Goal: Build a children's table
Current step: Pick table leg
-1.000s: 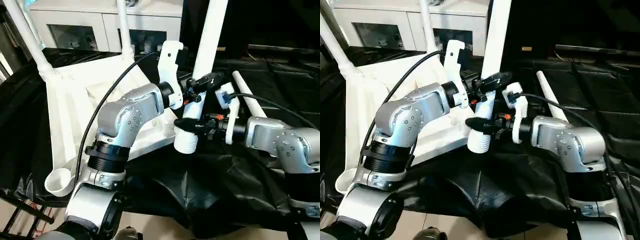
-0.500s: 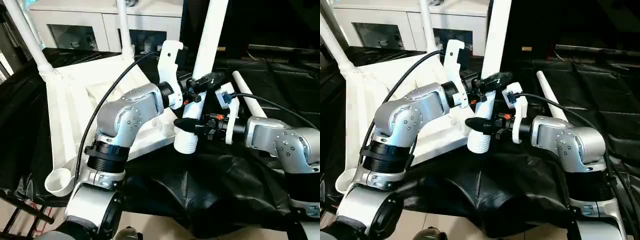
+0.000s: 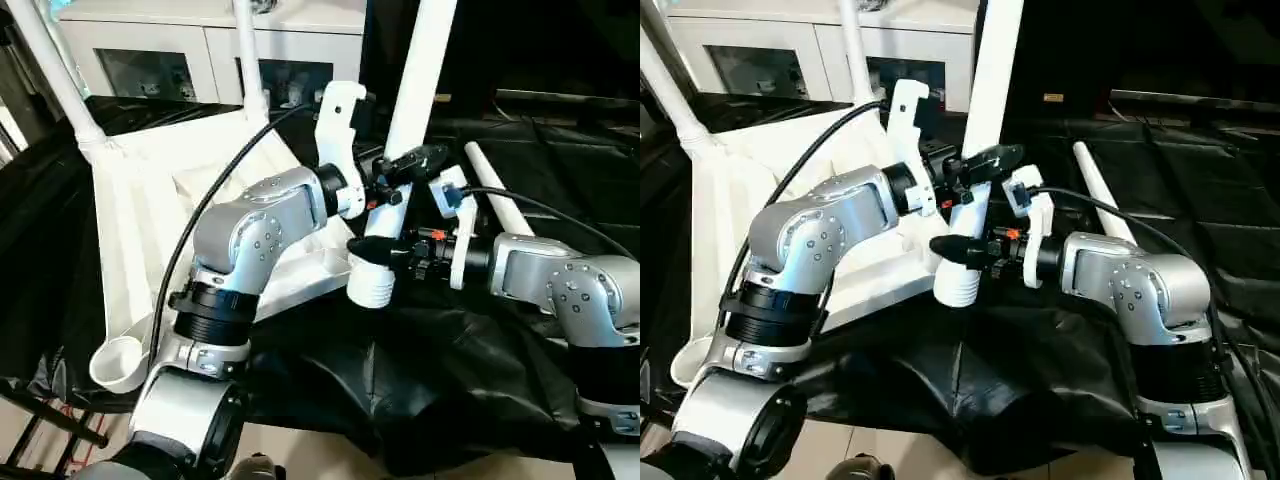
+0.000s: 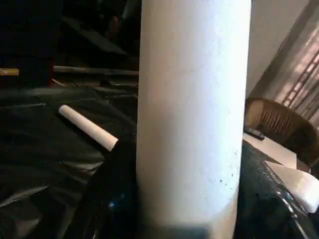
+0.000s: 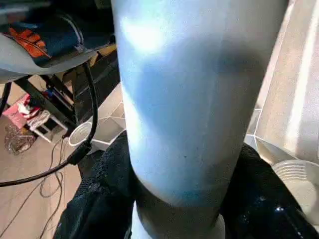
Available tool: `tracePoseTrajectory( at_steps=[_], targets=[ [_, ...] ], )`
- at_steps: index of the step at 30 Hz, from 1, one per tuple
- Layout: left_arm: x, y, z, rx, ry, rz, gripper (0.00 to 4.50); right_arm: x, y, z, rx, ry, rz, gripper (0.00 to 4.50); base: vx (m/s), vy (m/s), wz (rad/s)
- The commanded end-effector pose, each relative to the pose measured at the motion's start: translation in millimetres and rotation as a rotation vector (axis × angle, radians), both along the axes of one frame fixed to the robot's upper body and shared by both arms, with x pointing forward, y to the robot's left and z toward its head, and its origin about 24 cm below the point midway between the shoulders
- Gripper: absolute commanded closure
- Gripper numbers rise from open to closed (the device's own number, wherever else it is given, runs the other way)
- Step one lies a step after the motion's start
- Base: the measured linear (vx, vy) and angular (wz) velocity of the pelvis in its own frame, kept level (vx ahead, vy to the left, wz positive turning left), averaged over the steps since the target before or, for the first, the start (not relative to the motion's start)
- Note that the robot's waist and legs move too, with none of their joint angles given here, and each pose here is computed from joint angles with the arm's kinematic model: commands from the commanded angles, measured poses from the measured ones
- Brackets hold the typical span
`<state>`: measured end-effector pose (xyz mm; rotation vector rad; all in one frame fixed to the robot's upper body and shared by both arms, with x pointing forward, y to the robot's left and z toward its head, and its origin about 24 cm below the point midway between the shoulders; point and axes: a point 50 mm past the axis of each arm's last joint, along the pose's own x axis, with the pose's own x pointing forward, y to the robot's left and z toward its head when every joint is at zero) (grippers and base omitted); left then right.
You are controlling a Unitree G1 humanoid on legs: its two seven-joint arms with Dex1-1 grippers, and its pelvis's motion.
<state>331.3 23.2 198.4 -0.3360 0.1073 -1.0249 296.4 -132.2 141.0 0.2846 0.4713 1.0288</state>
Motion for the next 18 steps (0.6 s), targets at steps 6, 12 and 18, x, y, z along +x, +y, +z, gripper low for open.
tracePoseTrajectory(
  at_steps=[6, 12, 18],
  targets=[
    [0.4, 4.7, 14.3, -0.137, -0.052, 0.018, 1.53, 0.8, -2.9, -2.3, 0.023, 0.0, -0.052, 2.61, 0.0, 0.0, 0.0],
    [5.1, 13.9, 23.2, -0.347, -0.037, 0.075, 1.4, 3.6, -1.8, -0.5, 0.077, -0.028, -0.114, 2.61, 0.0, 0.0, 0.0],
    [15.4, 29.2, 33.0, -0.453, -0.074, 0.214, 1.4, 13.5, -11.3, 0.4, 0.081, -0.101, -0.271, 2.61, 0.0, 0.0, 0.0]
  ],
)
